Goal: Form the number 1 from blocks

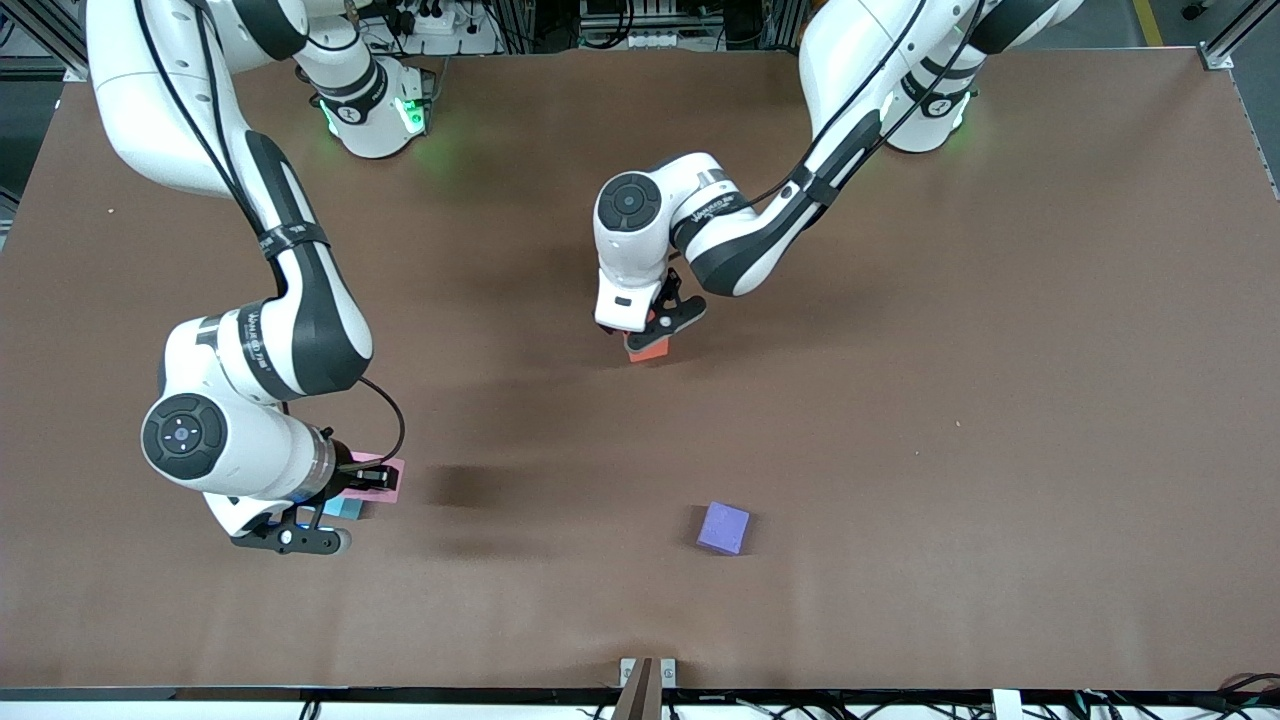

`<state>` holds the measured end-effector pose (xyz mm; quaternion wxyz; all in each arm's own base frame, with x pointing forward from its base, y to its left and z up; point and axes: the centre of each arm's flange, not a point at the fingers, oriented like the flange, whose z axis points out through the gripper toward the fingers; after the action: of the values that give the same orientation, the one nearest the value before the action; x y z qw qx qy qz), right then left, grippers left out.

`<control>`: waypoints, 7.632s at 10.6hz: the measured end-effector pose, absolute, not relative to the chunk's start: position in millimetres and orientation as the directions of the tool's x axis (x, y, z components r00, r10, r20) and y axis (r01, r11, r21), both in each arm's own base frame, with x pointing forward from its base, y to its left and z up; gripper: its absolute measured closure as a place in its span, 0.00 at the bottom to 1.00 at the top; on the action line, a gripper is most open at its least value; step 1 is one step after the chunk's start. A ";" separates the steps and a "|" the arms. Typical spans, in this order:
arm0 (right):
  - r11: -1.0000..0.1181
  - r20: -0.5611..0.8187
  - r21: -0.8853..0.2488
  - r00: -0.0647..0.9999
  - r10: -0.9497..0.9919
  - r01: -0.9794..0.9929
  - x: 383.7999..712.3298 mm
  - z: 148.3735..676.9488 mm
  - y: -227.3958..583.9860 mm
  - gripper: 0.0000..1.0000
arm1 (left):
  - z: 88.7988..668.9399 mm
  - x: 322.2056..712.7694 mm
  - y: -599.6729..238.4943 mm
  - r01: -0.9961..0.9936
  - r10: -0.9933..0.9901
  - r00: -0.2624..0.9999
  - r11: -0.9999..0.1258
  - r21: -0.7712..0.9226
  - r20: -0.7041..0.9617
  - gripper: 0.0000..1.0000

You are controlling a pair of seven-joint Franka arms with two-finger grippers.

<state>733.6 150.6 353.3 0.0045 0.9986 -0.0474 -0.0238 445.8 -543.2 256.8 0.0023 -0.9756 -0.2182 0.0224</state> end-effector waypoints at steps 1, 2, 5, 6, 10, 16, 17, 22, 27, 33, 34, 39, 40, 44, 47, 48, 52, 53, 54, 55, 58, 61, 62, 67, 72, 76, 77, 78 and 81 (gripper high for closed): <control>-0.995 -0.053 0.014 0.994 -0.096 -0.095 732.7 354.0 150.1 0.41 | 250.3 440.9 -545.7 0.375 0.375 0.926 -0.927 -0.021 -0.049 0.45; -0.995 -0.055 0.014 0.994 -0.097 -0.096 732.2 355.8 149.6 0.41 | 242.8 434.2 -549.8 0.338 0.339 0.939 -0.941 -0.028 -0.057 0.45; -0.995 -0.060 0.017 0.993 -0.099 -0.098 731.4 357.4 148.2 0.41 | 228.5 409.9 -565.7 0.287 0.289 0.955 -0.957 -0.044 -0.071 0.45; -0.995 -0.062 0.018 0.993 -0.100 -0.099 731.3 357.3 147.3 0.41 | 228.3 406.3 -568.3 0.280 0.283 0.956 -0.959 -0.044 -0.071 0.45; -0.995 -0.064 0.019 0.993 -0.104 -0.103 731.4 357.3 144.8 0.41 | 228.3 400.9 -572.0 0.271 0.273 0.959 -0.962 -0.044 -0.073 0.45; -0.994 -0.065 0.020 0.992 -0.107 -0.105 731.7 357.2 142.7 0.41 | 225.7 388.1 -577.9 0.254 0.258 0.963 -0.966 -0.058 -0.083 0.45; -0.994 -0.065 0.020 0.992 -0.107 -0.106 731.8 357.2 142.5 0.41 | 225.0 387.6 -577.1 0.255 0.261 0.961 -0.965 -0.065 -0.089 0.34; -0.994 -0.065 0.020 0.992 -0.110 -0.109 732.2 357.1 140.4 0.41 | 224.3 386.9 -576.1 0.255 0.261 0.961 -0.964 -0.076 -0.093 0.00; -0.990 -0.068 0.013 0.987 -0.142 -0.142 726.2 357.2 168.2 0.41 | 268.2 425.2 -553.4 0.308 0.313 0.948 -0.948 -0.084 -0.052 0.00; -0.972 -0.103 -0.031 0.968 -0.228 -0.232 675.1 348.1 314.9 0.41 | 393.6 599.1 -344.2 0.334 0.334 0.942 -0.939 -0.083 0.019 0.00; -0.975 -0.113 -0.042 0.970 -0.214 -0.220 660.6 335.9 341.0 0.41 | 407.2 619.2 -305.9 0.325 0.325 0.946 -0.942 -0.084 0.021 0.00; -0.986 -0.134 -0.022 0.978 -0.158 -0.163 578.2 281.4 444.8 0.41 | 456.3 654.7 -172.1 0.268 0.268 0.963 -0.957 -0.112 0.018 0.00; -0.990 -0.140 -0.015 0.981 -0.137 -0.141 566.1 276.4 456.0 0.41 | 469.7 650.7 -149.9 0.260 0.262 0.965 -0.955 -0.139 0.005 0.00; -0.997 -0.143 -0.007 0.987 -0.069 -0.071 520.7 243.8 488.7 0.41 | 520.4 603.7 -78.1 0.136 0.142 0.989 -0.982 -0.131 -0.035 0.00; -0.997 -0.127 -0.020 0.990 -0.066 -0.069 514.6 230.7 488.9 0.41 | 566.1 568.5 -48.7 0.099 0.099 0.995 -0.991 -0.085 0.006 0.00; -0.997 -0.126 -0.020 0.990 -0.066 -0.069 515.1 231.3 488.6 0.41 | 578.1 563.7 -41.5 0.087 0.086 0.996 -0.994 -0.059 0.021 0.00; -0.998 -0.123 -0.001 0.991 -0.055 -0.056 511.5 226.2 485.4 0.41 | 615.2 558.7 -58.3 0.004 0.000 0.996 -0.999 -0.048 0.086 0.00; -0.999 -0.121 -0.001 0.991 -0.054 -0.054 510.1 224.4 484.9 0.41 | 626.3 556.5 -69.8 -0.016 -0.020 0.996 -0.999 -0.047 0.088 0.00; -0.999 -0.117 -0.005 0.992 -0.052 -0.053 509.6 223.4 485.3 0.41 | 634.0 553.8 -81.9 -0.037 -0.040 0.996 -0.998 -0.044 0.081 0.00; -0.999 -0.113 -0.009 0.992 -0.052 -0.053 509.3 222.3 485.4 0.41 | 636.2 550.9 -92.9 -0.056 -0.059 0.996 -0.998 -0.040 0.067 0.00; -0.999 -0.110 -0.010 0.993 -0.052 -0.053 507.2 217.9 484.5 0.41 | 629.2 549.8 -97.1 -0.065 -0.066 0.998 -0.997 -0.041 0.023 0.00; -0.999 -0.116 -0.003 0.992 -0.046 -0.047 502.4 213.7 485.0 0.41 | 624.0 551.5 -95.8 -0.063 -0.063 0.998 -0.997 -0.042 0.006 0.00; -0.999 -0.117 -0.003 0.992 -0.045 -0.046 501.8 213.7 485.3 0.41 | 621.5 552.7 -96.2 -0.064 -0.064 0.998 -0.997 -0.041 0.002 0.00; -0.999 -0.118 0.001 0.992 -0.045 -0.045 501.7 221.3 484.5 0.18 | 617.4 550.8 -109.7 -0.088 -0.088 0.996 -0.995 -0.040 -0.014 0.00; -0.997 -0.069 -0.006 0.995 -0.074 -0.074 547.0 349.5 419.1 0.00 | 617.2 550.3 -108.6 -0.087 -0.086 0.996 -0.995 -0.040 -0.020 0.00; -0.984 -0.036 -0.011 0.983 -0.178 -0.179 577.8 465.6 328.3 0.00 | 618.1 549.0 -108.2 -0.086 -0.085 0.996 -0.995 -0.041 -0.029 0.00; -0.979 -0.041 -0.001 0.978 -0.205 -0.205 579.9 488.7 307.8 0.00 | 618.3 548.9 -108.1 -0.086 -0.085 0.996 -0.995 -0.041 -0.030 0.00; -0.973 -0.046 0.017 0.972 -0.231 -0.230 581.6 509.1 286.6 0.00 | 618.4 548.8 -108.4 -0.087 -0.085 0.996 -0.995 -0.041 -0.030 0.00; -0.963 -0.031 0.042 0.964 -0.266 -0.264 590.3 569.2 216.5 0.00 | 618.5 548.3 -109.6 -0.089 -0.088 0.996 -0.995 -0.041 -0.031 0.00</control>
<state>590.3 216.5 569.2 0.0189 0.9907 -0.1338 -0.0180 548.3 -109.6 618.5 0.0214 -0.9987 0.0442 0.0147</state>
